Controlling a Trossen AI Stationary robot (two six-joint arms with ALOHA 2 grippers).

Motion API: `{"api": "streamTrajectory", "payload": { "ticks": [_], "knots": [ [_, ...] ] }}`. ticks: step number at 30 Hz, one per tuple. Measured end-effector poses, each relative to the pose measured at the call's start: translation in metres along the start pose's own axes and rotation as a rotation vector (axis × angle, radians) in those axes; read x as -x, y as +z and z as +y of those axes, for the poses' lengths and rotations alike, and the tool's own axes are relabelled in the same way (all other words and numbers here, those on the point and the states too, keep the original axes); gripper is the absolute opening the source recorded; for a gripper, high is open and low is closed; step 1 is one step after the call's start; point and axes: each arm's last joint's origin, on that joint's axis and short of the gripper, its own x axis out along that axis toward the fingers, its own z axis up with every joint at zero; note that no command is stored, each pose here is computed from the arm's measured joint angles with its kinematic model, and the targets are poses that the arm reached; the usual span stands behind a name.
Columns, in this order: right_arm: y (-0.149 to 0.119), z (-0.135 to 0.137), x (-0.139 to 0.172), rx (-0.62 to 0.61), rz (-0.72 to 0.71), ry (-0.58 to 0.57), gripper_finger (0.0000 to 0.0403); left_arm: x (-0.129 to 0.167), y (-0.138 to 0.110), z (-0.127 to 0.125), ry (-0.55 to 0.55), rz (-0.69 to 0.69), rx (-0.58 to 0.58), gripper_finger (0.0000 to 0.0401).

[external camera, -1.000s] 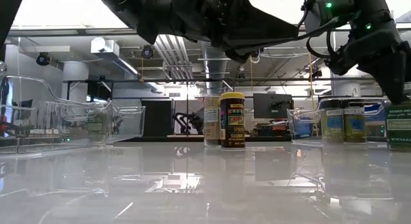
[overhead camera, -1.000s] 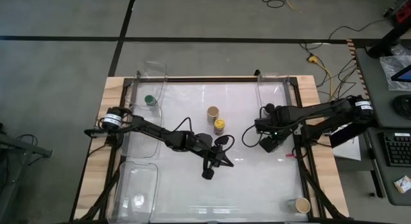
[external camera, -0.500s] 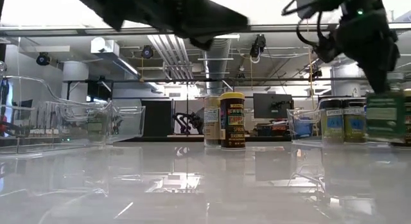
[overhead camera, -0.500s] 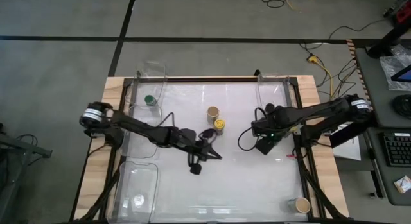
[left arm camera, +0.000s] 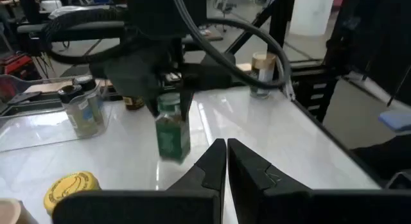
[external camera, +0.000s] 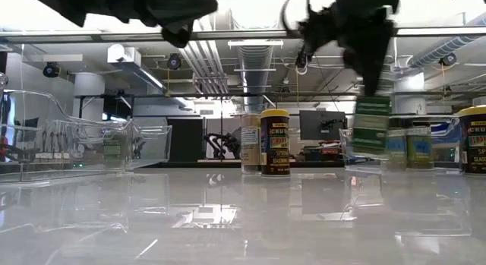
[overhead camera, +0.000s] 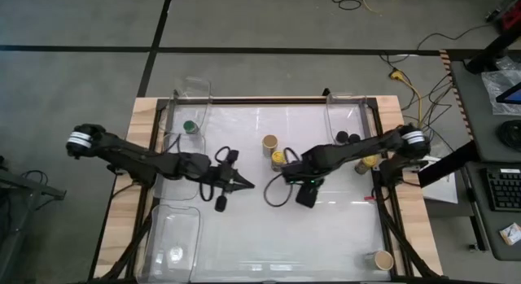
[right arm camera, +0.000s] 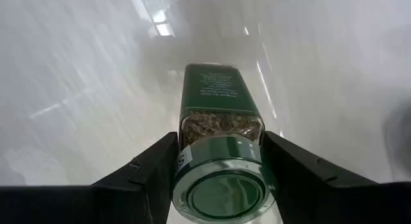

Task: Sort spices by type
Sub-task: Put the green spice bottle into the top left transparent bin

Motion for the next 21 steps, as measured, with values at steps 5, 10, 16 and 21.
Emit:
{"api": "streamTrajectory", "payload": {
  "ticks": [5, 10, 16, 21],
  "knots": [
    [0.027, 0.017, -0.005, 0.105, 0.002, -0.028, 0.0201, 0.015, -0.002, -0.001, 0.005, 0.0, 0.033, 0.0],
    [0.047, 0.032, -0.016, 0.179, 0.019, -0.037, 0.0201, 0.022, -0.003, -0.001, 0.017, 0.083, 0.053, 0.0],
    [0.066, 0.041, -0.014, 0.226, -0.014, -0.022, 0.0201, 0.028, 0.005, -0.004, -0.008, 0.168, 0.053, 0.0],
    [0.074, 0.044, -0.024, 0.274, 0.018, -0.035, 0.0203, 0.032, 0.017, -0.004, -0.006, 0.252, 0.055, 0.0]
  ]
}}
